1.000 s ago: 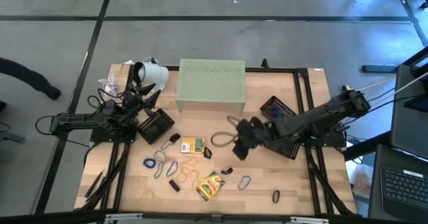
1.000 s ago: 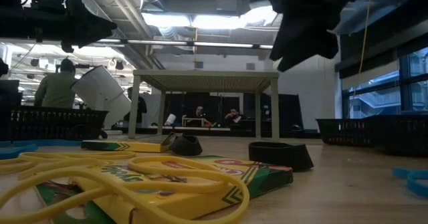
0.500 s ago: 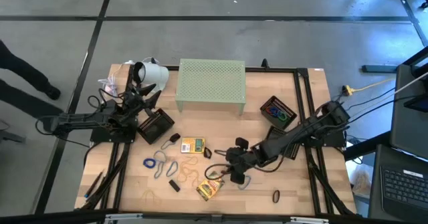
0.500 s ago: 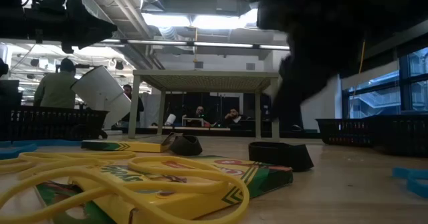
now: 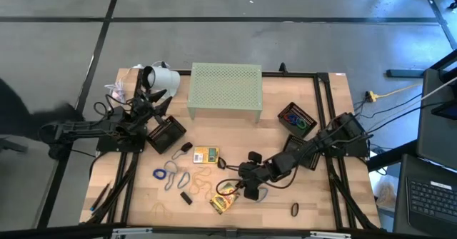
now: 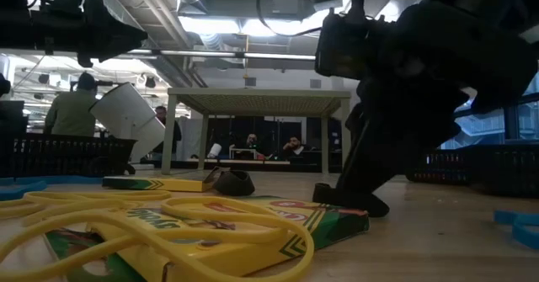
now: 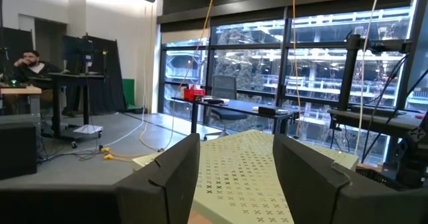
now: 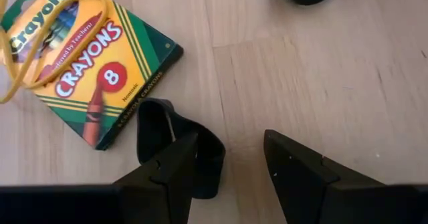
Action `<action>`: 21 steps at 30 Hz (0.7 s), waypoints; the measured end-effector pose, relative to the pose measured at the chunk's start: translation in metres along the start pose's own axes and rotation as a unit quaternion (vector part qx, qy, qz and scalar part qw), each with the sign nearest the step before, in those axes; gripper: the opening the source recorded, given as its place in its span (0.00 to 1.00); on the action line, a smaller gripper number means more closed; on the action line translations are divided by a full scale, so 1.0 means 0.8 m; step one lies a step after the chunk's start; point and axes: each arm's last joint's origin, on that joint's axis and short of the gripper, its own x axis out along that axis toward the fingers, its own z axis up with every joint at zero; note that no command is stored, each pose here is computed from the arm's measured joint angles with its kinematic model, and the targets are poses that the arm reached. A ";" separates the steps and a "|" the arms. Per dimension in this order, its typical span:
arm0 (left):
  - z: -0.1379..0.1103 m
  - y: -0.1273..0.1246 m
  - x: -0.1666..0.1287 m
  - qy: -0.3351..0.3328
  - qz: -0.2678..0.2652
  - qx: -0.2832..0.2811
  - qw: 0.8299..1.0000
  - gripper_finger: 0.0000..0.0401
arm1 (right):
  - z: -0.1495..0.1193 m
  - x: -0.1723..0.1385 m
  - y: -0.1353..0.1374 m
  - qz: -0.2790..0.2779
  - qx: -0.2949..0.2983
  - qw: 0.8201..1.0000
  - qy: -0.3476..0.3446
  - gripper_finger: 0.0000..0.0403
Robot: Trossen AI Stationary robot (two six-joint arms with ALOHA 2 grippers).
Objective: Pick & Place Office Desk Supplies
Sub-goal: Put the black rubber band into the bottom right black bin
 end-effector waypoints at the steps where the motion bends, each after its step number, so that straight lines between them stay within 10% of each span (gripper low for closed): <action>1: 0.000 0.000 0.000 0.000 0.000 0.000 1.000 0.46 | 0.001 -0.001 0.000 -0.001 0.000 1.000 -0.002 0.44; 21: 0.000 0.000 0.000 0.000 0.000 0.000 1.000 0.46 | 0.003 -0.022 0.032 0.023 -0.003 0.999 -0.034 0.44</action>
